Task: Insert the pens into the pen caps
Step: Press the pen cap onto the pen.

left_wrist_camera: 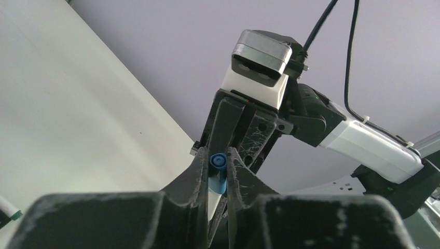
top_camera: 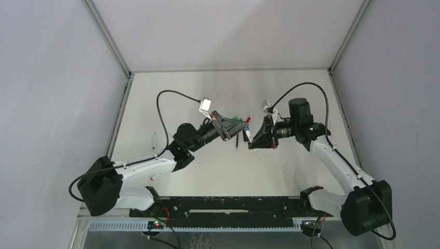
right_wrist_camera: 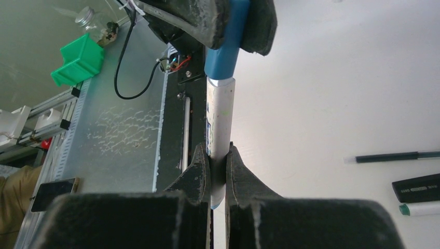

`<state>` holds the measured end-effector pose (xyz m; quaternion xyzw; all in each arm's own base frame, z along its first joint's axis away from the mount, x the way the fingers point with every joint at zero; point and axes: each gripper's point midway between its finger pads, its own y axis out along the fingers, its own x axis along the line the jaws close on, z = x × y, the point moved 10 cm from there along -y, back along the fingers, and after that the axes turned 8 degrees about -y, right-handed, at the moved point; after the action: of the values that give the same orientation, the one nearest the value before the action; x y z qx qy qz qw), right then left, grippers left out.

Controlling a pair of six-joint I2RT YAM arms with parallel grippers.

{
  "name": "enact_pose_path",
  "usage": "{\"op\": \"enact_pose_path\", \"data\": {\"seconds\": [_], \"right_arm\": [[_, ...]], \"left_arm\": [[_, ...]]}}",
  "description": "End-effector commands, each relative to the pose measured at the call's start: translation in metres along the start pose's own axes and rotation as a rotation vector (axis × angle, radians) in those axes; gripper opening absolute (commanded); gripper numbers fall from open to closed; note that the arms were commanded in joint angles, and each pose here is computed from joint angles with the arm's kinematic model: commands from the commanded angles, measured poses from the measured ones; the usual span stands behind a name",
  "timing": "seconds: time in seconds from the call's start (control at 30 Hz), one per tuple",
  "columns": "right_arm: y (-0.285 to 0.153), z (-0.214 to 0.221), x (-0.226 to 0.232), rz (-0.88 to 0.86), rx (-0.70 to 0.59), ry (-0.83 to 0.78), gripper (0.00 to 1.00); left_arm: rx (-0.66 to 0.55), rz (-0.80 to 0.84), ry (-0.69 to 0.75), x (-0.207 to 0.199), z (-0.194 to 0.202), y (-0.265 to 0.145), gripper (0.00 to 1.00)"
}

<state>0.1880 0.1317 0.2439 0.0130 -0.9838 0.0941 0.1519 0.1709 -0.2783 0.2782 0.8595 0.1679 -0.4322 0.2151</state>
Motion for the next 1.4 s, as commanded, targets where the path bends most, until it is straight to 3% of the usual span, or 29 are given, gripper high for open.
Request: {"op": "enact_pose_path", "data": {"seconds": [0.0,0.07,0.57,0.7,0.8,0.93,1.03,1.17,1.27,1.37], "right_arm": [[-0.001,-0.014,-0.001,0.007,-0.009,-0.063,0.0],[-0.002,-0.016,-0.002,0.042,-0.003,-0.057,0.0],[-0.007,-0.037,-0.015,0.359,-0.005,-0.071,0.0],[-0.014,-0.052,-0.021,0.412,-0.068,-0.059,0.0],[-0.026,-0.07,-0.026,0.338,-0.176,-0.018,0.0],[-0.041,-0.093,-0.028,0.292,-0.246,-0.083,0.0],[-0.042,-0.102,-0.028,0.303,-0.255,-0.151,0.0],[-0.028,-0.102,-0.02,0.346,-0.145,-0.28,0.0],[-0.034,-0.105,-0.023,0.401,-0.142,-0.293,0.0],[-0.047,-0.11,-0.031,0.61,-0.106,-0.332,0.0]], "left_arm": [[-0.008,0.078,0.017,-0.018,-0.01,0.01,0.04],[0.013,0.055,0.01,-0.014,-0.006,0.01,0.0],[0.262,-0.196,-0.003,0.016,0.071,0.0,0.0],[0.365,-0.159,-0.013,0.014,0.092,-0.001,0.0],[0.456,-0.064,-0.047,0.014,0.105,-0.012,0.0],[0.568,-0.005,-0.077,0.018,0.112,-0.031,0.0],[0.655,0.031,-0.108,0.018,0.118,-0.038,0.0],[0.736,0.05,-0.133,0.02,0.124,-0.039,0.0],[0.789,-0.066,-0.078,0.033,0.129,-0.041,0.0],[0.886,-0.409,0.156,0.054,0.131,-0.048,0.0]]}}
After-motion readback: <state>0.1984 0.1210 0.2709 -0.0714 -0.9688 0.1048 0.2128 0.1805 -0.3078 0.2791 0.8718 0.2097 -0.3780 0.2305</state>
